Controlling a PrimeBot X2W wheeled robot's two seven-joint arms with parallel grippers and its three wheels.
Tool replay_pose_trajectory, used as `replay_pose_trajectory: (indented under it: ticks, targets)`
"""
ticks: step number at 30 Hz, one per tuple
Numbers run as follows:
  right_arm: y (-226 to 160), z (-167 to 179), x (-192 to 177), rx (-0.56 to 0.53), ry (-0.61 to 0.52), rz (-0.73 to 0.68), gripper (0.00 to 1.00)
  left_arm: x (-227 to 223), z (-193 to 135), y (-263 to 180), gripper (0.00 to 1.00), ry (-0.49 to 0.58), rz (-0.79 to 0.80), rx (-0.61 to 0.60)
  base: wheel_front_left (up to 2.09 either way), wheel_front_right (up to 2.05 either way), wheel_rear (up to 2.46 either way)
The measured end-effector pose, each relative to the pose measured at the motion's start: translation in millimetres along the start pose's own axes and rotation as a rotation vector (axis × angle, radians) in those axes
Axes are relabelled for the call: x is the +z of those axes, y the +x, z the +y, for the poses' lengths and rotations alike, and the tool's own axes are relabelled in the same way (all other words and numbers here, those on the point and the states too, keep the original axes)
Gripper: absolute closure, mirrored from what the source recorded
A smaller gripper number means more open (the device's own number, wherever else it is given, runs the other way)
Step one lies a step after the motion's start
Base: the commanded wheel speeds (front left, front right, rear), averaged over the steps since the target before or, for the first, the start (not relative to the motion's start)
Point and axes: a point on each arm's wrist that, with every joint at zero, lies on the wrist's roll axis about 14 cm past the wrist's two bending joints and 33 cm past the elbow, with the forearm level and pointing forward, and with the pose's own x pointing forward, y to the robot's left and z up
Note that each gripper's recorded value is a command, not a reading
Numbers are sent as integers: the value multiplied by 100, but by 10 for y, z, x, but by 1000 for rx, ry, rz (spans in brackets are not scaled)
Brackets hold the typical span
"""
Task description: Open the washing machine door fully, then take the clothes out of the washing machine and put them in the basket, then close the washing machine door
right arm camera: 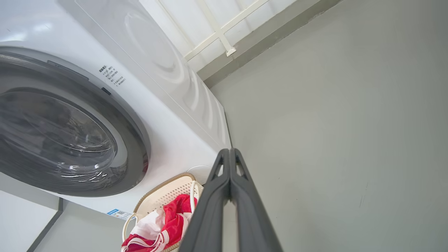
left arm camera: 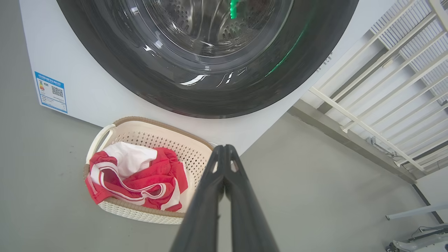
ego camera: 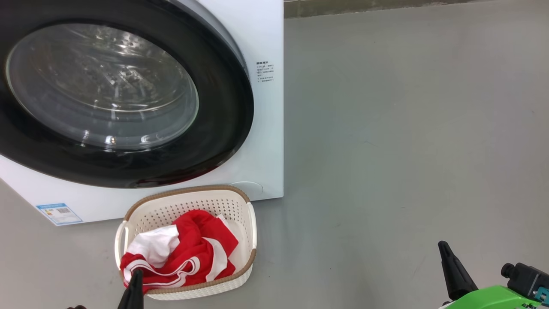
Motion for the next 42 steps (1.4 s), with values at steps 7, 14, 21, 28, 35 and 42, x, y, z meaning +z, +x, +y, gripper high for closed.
replay_pose_trajectory:
  ticks: [7, 14, 21, 28, 35, 42]
  targets:
    - [7, 4, 17, -5, 63, 0, 100, 13, 7, 6, 100, -70, 1, 8, 0, 0, 0]
    - [25, 11, 54, -8, 127, -4, 100, 42, -8, 30, 100, -139, -1, 8, 0, 0, 0]
    - [63, 45, 125, -1, 192, -20, 100, 63, -17, 46, 100, -210, 1, 8, 0, 0, 0]
    - [65, 53, 138, -1, 269, -16, 100, 77, -13, 50, 100, -297, 3, 12, 0, 0, 0]
    - [76, 70, 161, 2, 322, -18, 100, 91, -23, 59, 100, -358, 6, 10, 0, 0, 0]
    - [114, 113, 228, 15, 389, -31, 100, 146, -65, 93, 100, -431, -2, -3, 0, 0, 0]
